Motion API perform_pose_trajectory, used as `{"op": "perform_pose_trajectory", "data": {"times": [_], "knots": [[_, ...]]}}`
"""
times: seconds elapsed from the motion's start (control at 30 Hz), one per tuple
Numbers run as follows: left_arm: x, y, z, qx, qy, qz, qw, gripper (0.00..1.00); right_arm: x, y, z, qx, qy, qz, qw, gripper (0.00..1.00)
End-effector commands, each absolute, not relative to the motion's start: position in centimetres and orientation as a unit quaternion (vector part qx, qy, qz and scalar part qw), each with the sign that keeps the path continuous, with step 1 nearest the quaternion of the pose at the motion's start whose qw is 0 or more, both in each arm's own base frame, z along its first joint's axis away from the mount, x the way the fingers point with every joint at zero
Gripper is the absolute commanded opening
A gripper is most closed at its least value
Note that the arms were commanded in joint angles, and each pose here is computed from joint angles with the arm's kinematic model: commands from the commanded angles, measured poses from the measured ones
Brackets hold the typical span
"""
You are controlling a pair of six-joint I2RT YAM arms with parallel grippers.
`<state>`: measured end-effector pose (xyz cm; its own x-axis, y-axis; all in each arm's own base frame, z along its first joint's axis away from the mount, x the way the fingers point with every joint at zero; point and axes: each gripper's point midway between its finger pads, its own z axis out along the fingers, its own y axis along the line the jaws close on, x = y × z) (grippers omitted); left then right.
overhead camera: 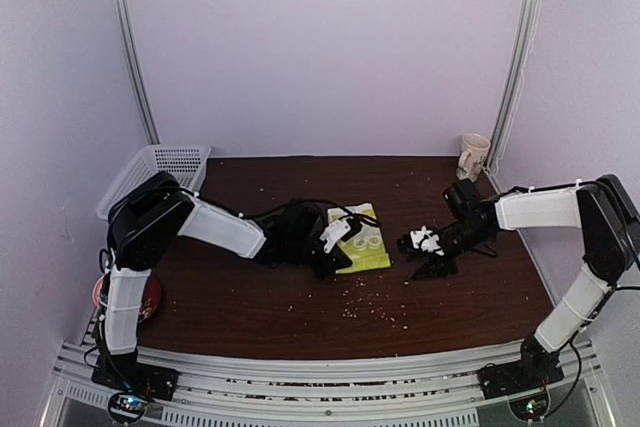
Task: Roll the towels
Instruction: Roll the towel at the center of the board.
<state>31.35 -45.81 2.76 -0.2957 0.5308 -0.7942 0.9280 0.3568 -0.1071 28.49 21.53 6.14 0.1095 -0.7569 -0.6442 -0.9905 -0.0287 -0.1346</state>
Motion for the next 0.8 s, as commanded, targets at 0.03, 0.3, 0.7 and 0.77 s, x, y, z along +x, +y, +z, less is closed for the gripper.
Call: {"op": "perform_pose_trajectory", "data": {"times": [0.03, 0.3, 0.7, 0.77], "knots": [[29.7, -43.9, -1.2, 0.473, 0.784, -0.311, 0.256, 0.00, 27.0, 21.2, 5.8, -0.790, 0.474, 0.104, 0.375, 0.53], [29.7, -44.1, -1.3, 0.463, 0.785, -0.334, 0.241, 0.00, 28.5, 22.6, 5.1, -0.792, 0.458, -0.012, 0.403, 0.51], [29.7, -44.1, -1.6, 0.460, 0.786, -0.340, 0.237, 0.00, 29.3, 24.2, 2.7, -0.796, 0.457, -0.086, 0.387, 0.50], [29.7, -44.0, -1.6, 0.459, 0.786, -0.340, 0.237, 0.00, 29.6, 24.3, 2.2, -0.794, 0.464, -0.095, 0.380, 0.48]]}}
